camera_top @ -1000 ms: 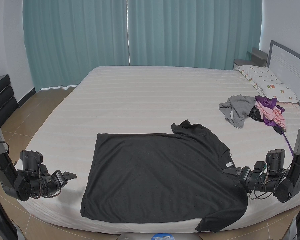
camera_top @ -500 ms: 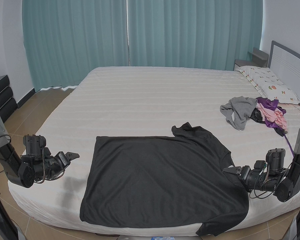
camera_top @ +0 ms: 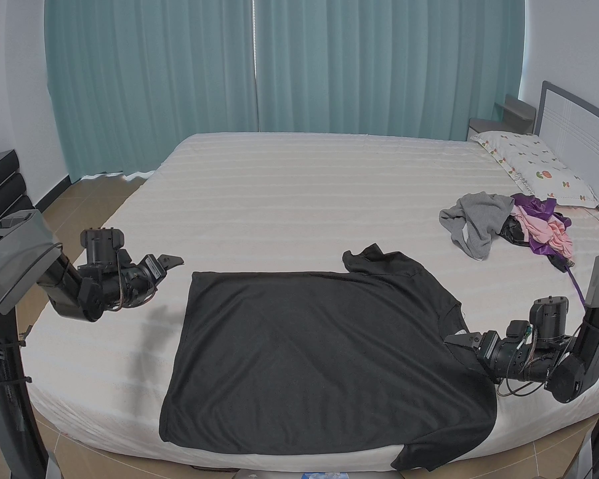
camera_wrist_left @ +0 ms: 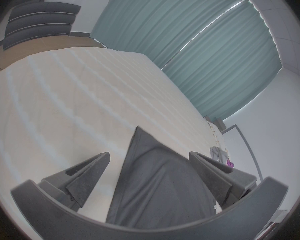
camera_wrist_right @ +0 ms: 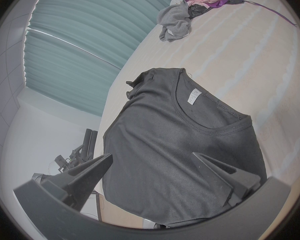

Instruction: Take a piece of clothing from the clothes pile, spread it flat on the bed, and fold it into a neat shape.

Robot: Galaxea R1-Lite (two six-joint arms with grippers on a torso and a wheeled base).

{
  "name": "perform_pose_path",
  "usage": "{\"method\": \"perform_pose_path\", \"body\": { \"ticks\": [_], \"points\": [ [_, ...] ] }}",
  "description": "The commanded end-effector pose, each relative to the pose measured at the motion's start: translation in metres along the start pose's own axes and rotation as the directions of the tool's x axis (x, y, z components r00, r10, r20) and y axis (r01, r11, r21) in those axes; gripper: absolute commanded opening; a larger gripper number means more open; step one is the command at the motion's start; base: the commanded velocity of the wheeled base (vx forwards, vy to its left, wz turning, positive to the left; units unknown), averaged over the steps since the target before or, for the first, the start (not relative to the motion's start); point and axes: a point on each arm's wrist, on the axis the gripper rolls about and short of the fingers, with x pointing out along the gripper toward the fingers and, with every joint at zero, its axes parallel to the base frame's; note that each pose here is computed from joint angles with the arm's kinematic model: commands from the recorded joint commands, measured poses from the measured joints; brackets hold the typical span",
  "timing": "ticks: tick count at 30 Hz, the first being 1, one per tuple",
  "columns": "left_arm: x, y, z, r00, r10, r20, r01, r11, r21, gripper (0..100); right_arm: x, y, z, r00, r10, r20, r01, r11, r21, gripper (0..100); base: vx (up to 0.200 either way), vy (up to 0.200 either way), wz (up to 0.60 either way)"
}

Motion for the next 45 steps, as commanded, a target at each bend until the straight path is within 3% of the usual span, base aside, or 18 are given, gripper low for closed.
{"method": "perform_pose_path", "body": {
  "ticks": [1,7,32,44,45],
  "points": [
    [0.074,-0.003,0.012,0.998,-0.034,-0.05,0.029,0.995,-0.091,100,0.002,-0.002,-0.001,1.0,-0.007,-0.009,0.007,1.0,0.002,100,0.0,0.0,0.0],
    [0.115,-0.006,0.015,0.998,-0.07,-0.003,0.069,0.991,-0.114,100,0.004,-0.005,-0.003,1.0,-0.017,-0.021,0.018,1.0,0.009,100,0.0,0.0,0.0],
    [0.138,0.004,0.011,0.998,-0.032,0.047,0.037,0.994,-0.103,100,0.011,-0.006,-0.01,0.998,-0.024,-0.057,0.024,1.0,0.001,100,0.0,0.0,0.0],
    [0.144,0.003,0.0,0.999,-0.026,0.022,0.028,0.996,-0.083,100,0.012,-0.005,-0.011,0.998,-0.021,-0.062,0.021,1.0,0.0,100,0.0,0.0,0.0],
    [0.144,0.003,0.0,0.999,-0.026,0.022,0.028,0.996,-0.083,0,0.012,-0.005,-0.011,0.998,-0.021,-0.062,0.021,1.0,0.0,100,0.0,0.0,0.0]
  ]
}}
